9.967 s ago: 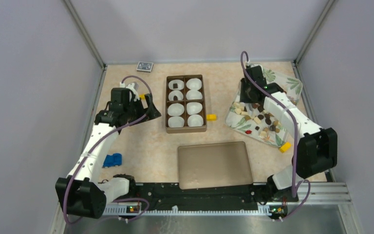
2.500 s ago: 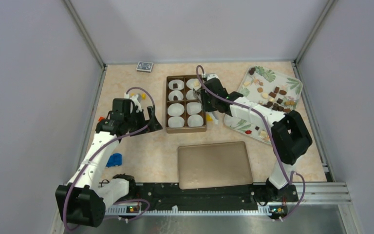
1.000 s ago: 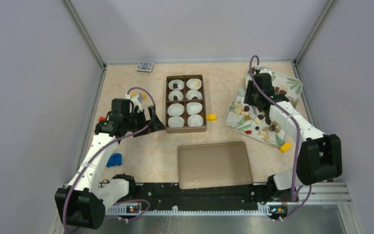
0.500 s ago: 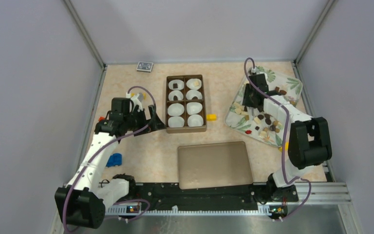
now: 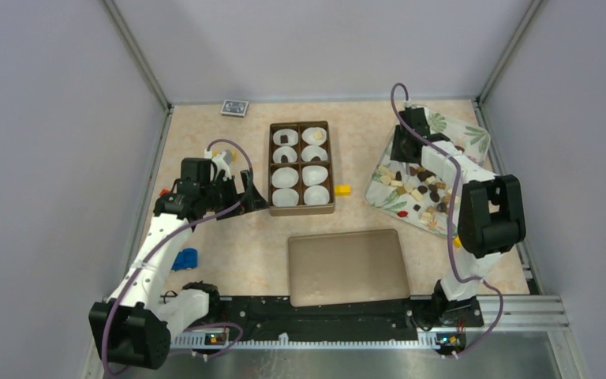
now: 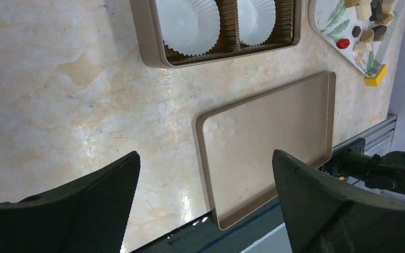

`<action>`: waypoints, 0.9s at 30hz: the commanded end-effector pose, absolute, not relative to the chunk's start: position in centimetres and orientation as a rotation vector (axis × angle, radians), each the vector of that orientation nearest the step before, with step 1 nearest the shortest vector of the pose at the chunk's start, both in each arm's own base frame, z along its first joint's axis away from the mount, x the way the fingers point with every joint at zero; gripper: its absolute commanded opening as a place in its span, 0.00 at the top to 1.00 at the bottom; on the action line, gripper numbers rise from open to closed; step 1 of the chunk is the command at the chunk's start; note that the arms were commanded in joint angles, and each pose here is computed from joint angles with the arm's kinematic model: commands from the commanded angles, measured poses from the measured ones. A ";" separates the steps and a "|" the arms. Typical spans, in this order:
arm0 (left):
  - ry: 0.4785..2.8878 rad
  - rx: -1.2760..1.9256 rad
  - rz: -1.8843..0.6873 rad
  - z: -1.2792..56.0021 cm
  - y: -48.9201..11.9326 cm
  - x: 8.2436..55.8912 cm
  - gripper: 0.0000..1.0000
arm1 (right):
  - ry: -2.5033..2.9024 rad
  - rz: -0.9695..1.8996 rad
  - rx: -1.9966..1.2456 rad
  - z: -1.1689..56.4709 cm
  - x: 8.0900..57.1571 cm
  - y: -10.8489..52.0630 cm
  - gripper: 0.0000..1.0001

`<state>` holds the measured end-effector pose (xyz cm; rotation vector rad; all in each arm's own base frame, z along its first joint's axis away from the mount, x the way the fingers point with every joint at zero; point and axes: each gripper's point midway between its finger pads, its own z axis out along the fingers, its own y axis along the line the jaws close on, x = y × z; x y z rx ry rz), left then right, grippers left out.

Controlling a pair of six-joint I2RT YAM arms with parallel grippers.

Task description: Pack the chocolate

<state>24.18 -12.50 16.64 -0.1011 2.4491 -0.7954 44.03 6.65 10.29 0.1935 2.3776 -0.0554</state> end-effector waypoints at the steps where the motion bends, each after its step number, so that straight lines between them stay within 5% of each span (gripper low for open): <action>1: 2.405 -0.080 -0.800 17.7 -12.6 24.7 0.01 | 2.293 -0.097 0.232 13.3 46.2 5.8 0.60; 27: 2.402 -0.085 -0.798 17.2 -12.5 24.1 0.01 | 2.324 -0.085 0.227 12.6 47.5 6.0 0.59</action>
